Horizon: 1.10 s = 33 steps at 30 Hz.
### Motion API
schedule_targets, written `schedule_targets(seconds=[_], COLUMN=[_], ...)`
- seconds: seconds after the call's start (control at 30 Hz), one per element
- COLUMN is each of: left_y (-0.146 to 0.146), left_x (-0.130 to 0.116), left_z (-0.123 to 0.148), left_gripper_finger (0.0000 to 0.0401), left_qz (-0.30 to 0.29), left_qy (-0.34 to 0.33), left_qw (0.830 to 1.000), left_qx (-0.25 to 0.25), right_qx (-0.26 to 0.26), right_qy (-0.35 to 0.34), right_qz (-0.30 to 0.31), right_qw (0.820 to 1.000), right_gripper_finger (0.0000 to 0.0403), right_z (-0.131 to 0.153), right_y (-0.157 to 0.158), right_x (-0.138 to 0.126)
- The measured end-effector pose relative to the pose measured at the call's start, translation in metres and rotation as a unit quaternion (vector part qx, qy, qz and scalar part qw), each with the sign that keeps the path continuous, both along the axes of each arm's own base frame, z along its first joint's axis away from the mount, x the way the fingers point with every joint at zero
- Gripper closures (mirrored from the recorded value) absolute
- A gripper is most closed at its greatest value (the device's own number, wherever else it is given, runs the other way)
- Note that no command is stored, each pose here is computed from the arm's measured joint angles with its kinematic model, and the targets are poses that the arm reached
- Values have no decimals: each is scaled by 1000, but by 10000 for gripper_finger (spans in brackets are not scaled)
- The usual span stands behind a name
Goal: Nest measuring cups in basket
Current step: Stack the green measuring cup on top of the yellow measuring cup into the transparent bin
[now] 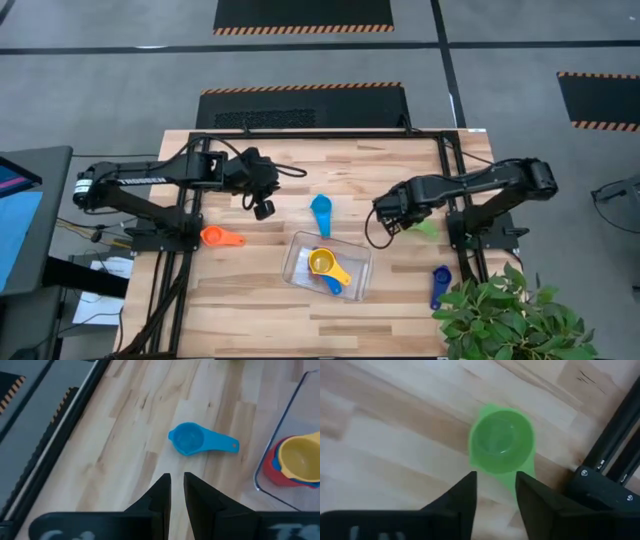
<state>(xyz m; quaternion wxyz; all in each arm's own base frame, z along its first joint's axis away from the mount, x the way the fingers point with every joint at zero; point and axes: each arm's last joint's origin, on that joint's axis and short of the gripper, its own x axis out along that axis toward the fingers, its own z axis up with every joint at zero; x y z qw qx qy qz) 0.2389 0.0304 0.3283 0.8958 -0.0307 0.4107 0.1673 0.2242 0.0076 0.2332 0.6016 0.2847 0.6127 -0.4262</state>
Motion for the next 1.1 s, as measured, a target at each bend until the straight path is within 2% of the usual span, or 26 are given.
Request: schedule_targets(seconds=[0.17, 0.33, 0.57, 0.77, 0.97, 1.1], left_y=[0, 0, 0, 0, 0, 0], left_x=[0, 0, 0, 0, 0, 0], left_z=[0, 0, 0, 0, 0, 0], left_gripper_finger=[359, 359, 359, 359, 359, 359], left_qz=[11, 12, 19, 18, 18, 18], left_qy=[-4, -5, -7, -7, -7, -5], left_qw=[1000, 1000, 1000, 1000, 1000, 1000], left_qx=[-10, -11, -16, -16, -15, -15], right_qx=[2, 5, 4, 0, 1, 5], right_qy=[-9, -43, -48, -79, -45, -34], right_qz=[0, 12, 2, -38, -57, -80], right_qw=[1000, 999, 999, 996, 997, 996], right_gripper_finger=[203, 180, 180, 182, 182, 188], right_z=[-20, -36, -57, -72, -91, -101], right_y=[-4, -4, -4, -6, -11, -15], right_x=[-2, 1, -5, -7, -12, -7])
